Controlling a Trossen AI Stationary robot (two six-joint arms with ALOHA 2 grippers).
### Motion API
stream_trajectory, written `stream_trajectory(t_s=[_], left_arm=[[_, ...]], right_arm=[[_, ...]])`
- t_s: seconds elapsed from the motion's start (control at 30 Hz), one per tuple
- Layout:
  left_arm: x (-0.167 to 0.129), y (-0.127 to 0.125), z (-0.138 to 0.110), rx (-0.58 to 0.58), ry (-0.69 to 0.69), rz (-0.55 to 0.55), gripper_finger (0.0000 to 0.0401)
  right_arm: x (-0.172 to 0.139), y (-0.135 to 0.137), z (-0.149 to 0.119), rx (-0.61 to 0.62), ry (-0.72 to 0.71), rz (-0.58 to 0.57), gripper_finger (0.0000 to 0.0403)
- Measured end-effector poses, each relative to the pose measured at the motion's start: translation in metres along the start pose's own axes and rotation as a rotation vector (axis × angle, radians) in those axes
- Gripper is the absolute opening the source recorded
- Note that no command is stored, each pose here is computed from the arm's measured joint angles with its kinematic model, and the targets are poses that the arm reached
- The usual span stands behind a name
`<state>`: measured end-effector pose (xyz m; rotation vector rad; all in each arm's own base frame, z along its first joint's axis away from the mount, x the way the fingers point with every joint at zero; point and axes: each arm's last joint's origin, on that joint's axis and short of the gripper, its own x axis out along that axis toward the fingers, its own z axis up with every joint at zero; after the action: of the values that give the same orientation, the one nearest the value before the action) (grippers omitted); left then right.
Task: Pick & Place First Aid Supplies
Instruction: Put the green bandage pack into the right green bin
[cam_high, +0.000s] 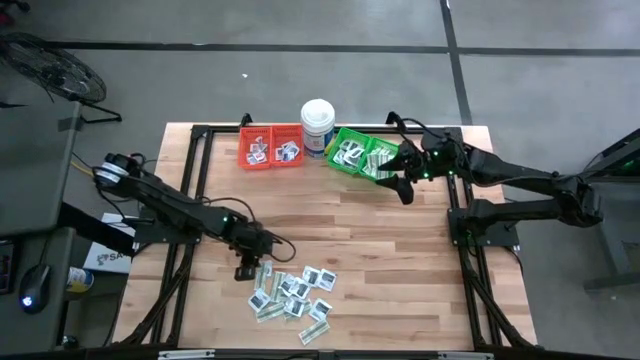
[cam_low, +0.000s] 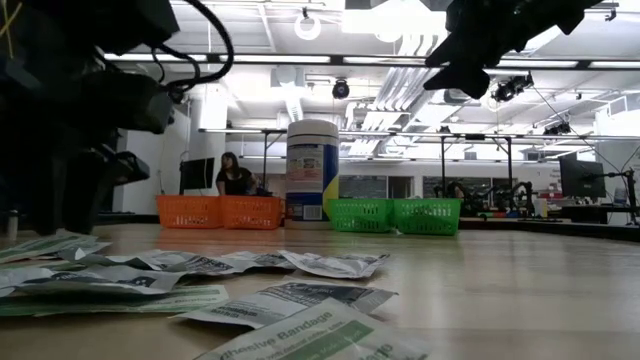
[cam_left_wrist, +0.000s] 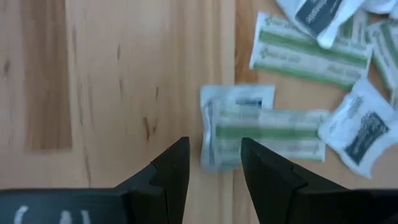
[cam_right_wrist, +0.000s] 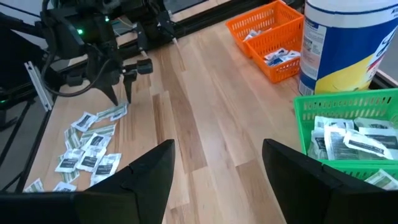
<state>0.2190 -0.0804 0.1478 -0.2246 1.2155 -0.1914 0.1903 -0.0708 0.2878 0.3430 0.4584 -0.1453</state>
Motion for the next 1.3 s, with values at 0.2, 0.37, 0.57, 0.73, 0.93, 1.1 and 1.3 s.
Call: stream_trajectory(t_s=[0.2,0.37,0.57,0.73,0.93,1.1,1.3], left_arm=[[0.001,0.0,0.001,0.01,-0.007,-0.003,0.0142],[0.001,0.0,0.0,0.011,0.008,-0.014,0.0142],[0.001,-0.001,0.0,-0.007,0.017,-0.027,0.0104],[0.001,-0.001,0.0,-0.011,0.018,-0.034,0.0042],[0.001,-0.002,0.0,-0.022,0.021,-0.058,0.0006],[-0.004,-0.006,0.009,-0.008,0.001,-0.073,0.0002],[-0.016,-0.012,0.021,0.024,0.004,-0.054,0.0001]], right_arm=[[0.0,0.0,0.0,0.005,0.003,-0.006,0.0236],[0.0,-0.001,0.0,0.004,-0.001,-0.022,0.0236],[0.0,-0.001,0.0,0.001,-0.002,-0.032,0.0236],[0.0,-0.001,0.0,-0.002,-0.003,-0.039,0.0236],[0.0,-0.001,0.0,-0.003,-0.004,-0.044,0.0236],[0.0,-0.001,0.0,-0.003,-0.004,-0.046,0.0236],[0.0,-0.001,0.0,-0.003,-0.004,-0.046,0.0236]])
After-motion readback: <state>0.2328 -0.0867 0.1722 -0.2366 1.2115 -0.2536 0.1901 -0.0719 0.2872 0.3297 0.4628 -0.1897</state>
